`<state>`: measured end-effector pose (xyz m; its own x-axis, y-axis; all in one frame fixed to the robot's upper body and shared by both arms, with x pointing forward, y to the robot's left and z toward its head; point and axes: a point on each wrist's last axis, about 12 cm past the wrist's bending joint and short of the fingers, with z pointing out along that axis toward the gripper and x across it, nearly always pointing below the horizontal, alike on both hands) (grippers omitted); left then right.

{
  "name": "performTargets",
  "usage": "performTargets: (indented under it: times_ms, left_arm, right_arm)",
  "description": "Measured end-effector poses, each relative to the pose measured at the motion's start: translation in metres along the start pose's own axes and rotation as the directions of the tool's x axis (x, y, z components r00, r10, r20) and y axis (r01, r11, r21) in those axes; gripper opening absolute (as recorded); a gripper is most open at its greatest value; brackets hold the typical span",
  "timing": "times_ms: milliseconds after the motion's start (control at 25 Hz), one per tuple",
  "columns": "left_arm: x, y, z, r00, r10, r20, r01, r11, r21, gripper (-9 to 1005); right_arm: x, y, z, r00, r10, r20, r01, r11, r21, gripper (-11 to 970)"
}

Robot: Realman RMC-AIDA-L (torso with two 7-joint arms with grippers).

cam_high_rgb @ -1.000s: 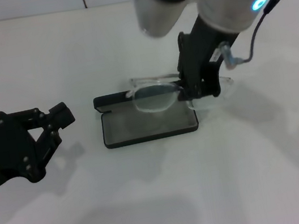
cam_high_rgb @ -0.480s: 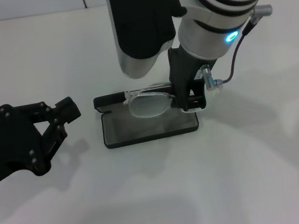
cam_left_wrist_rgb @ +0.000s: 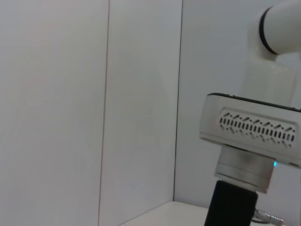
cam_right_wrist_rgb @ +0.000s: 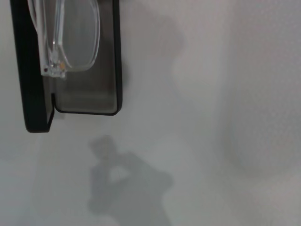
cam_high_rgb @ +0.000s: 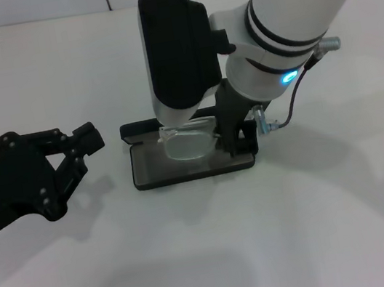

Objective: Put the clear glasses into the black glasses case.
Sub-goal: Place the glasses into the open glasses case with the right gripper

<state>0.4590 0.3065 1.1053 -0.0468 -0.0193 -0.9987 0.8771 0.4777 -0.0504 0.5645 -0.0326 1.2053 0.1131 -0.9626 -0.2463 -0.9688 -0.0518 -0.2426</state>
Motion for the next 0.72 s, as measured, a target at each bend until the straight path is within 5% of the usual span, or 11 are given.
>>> performTargets:
  times_ms: [720]
  left_arm:
    - [-0.001,0.012,0.014,1.000,-0.009,-0.006,0.009,1.000,0.010,59]
  right_arm:
    - [-0.002,0.004,0.017,0.999,0.031,0.037,-0.033,0.998,0.057,80]
